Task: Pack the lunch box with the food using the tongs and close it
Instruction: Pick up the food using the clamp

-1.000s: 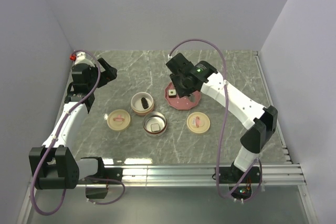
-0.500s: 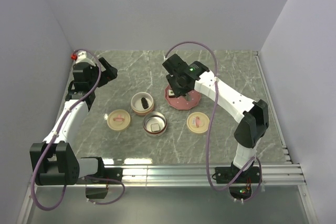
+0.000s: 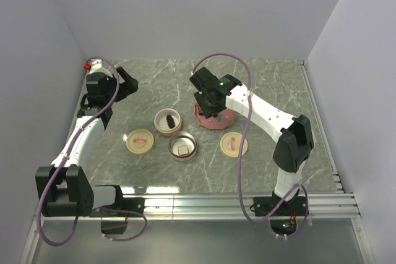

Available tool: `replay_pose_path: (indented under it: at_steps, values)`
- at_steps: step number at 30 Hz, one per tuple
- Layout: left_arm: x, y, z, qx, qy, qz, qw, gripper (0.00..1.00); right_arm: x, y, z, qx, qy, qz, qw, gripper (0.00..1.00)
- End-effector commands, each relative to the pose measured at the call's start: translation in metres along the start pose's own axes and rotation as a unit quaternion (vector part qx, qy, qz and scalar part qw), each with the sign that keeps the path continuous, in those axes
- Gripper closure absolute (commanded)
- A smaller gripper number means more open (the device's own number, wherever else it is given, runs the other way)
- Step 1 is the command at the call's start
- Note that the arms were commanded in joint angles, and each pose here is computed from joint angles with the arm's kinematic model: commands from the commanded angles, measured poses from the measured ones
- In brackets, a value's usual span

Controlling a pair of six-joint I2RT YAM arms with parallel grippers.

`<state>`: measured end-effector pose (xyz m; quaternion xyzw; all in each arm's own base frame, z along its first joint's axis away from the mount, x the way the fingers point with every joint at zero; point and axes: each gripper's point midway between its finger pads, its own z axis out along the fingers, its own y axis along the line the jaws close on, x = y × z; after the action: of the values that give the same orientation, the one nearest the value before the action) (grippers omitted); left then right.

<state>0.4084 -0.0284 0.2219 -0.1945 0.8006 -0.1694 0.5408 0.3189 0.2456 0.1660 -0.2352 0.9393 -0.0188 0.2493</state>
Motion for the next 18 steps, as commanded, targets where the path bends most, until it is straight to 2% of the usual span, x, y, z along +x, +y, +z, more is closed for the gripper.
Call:
replay_pose_path:
  at_steps: [1, 18]
  values:
    - [-0.024, -0.014, -0.002, 0.016, -0.031, 0.007, 0.999, 0.00, -0.009, 0.001, 0.004, -0.002, -0.015, 0.007, 1.000, 0.52]
    - [-0.023, -0.015, 0.001, 0.019, -0.027, 0.005, 0.999, 0.01, -0.003, 0.002, 0.014, 0.008, 0.011, -0.008, 1.000, 0.52]
